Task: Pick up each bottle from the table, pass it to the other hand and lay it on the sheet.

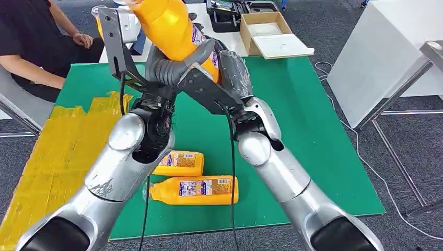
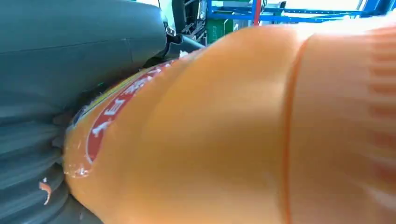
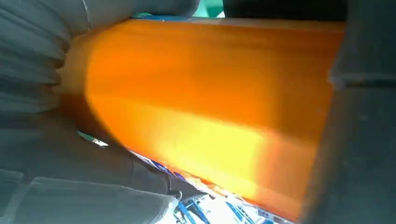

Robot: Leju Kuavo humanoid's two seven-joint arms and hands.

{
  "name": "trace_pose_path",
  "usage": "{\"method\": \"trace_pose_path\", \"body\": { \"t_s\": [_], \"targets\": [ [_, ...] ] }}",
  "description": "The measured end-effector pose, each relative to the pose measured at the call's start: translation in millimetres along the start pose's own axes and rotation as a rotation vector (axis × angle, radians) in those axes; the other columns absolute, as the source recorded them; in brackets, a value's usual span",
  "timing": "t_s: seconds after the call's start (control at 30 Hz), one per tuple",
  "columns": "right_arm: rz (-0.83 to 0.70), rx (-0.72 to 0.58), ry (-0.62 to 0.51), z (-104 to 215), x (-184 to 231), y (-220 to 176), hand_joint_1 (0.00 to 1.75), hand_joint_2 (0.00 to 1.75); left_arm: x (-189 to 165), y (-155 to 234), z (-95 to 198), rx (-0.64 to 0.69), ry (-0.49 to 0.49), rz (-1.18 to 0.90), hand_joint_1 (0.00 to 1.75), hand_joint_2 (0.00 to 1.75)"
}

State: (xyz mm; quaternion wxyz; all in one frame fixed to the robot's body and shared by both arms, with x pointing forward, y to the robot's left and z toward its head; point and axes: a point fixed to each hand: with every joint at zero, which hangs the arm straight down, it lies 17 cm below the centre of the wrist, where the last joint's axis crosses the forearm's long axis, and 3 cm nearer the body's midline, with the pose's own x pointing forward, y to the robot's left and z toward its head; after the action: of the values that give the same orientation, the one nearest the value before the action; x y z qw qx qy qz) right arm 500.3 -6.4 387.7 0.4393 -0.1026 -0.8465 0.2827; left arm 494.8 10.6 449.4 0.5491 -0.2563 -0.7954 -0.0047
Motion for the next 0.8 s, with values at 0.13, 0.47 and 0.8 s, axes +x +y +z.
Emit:
{"method": "trace_pose_path", "body": {
  "t_s": [0.13,0.47,0.8],
  "targets": [
    [0.008,-0.001,-0.002,-1,-2,0,0.58,1.75,-3,0,-1,-0.005,0.002,-0.004,1.75,1.75],
    [0.028,0.008,-0.019,0,-10,2,0.0,0.0,-5,0,-6,-0.026,0.0,-0.023,1.75,1.75],
    [0.055,0.027,-0.003,1,-21,7,0.0,0.0,-11,6,-9,-0.017,0.012,-0.029,1.75,1.75]
  ]
}}
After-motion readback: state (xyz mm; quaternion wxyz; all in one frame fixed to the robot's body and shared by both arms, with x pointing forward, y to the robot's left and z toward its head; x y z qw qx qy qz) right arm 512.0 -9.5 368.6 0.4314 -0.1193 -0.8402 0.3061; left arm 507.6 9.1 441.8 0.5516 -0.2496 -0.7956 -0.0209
